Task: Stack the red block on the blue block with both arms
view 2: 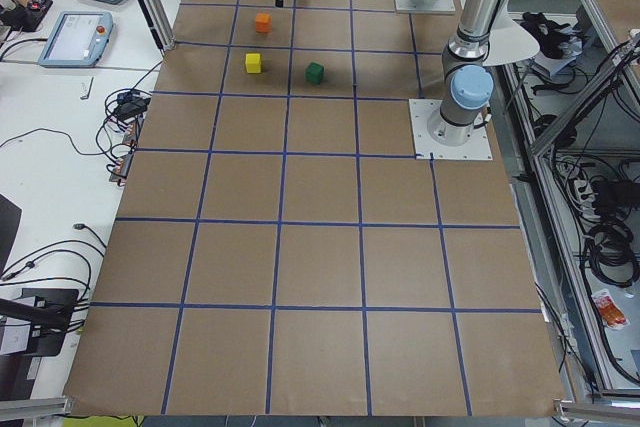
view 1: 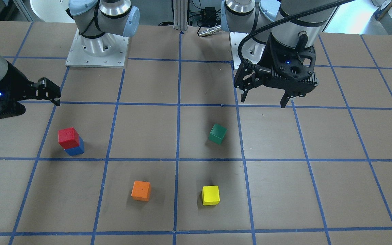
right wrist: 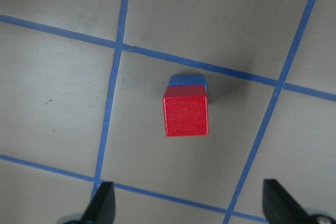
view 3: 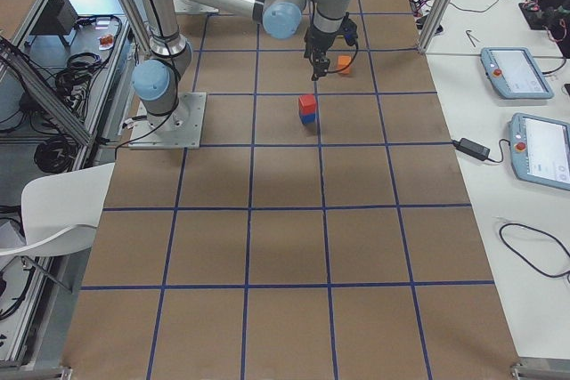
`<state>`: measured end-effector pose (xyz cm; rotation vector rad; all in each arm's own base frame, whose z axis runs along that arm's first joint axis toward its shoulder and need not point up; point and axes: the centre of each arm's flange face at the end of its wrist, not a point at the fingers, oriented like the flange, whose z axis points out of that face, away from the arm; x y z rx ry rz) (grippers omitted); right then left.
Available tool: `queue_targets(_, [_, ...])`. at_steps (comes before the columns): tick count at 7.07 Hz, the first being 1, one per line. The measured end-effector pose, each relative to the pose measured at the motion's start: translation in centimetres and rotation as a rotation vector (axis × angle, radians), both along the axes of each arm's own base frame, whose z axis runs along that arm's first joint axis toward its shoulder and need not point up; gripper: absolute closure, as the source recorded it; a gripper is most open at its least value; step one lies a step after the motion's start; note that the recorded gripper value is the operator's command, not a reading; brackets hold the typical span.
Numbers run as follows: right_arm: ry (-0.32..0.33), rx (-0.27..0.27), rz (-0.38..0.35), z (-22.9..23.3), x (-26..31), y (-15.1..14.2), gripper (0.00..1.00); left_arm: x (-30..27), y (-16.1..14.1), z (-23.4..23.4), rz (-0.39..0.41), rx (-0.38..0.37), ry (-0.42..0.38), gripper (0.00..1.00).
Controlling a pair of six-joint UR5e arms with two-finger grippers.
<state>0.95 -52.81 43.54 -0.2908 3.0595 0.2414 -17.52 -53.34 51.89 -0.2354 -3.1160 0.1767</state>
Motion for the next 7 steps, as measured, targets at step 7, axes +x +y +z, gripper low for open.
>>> queue_targets(7, [0.068,-0.012,-0.152,5.0,13.6,4.7,0.00,0.0,-0.4,0.0,0.003,-0.002,0.000,0.00])
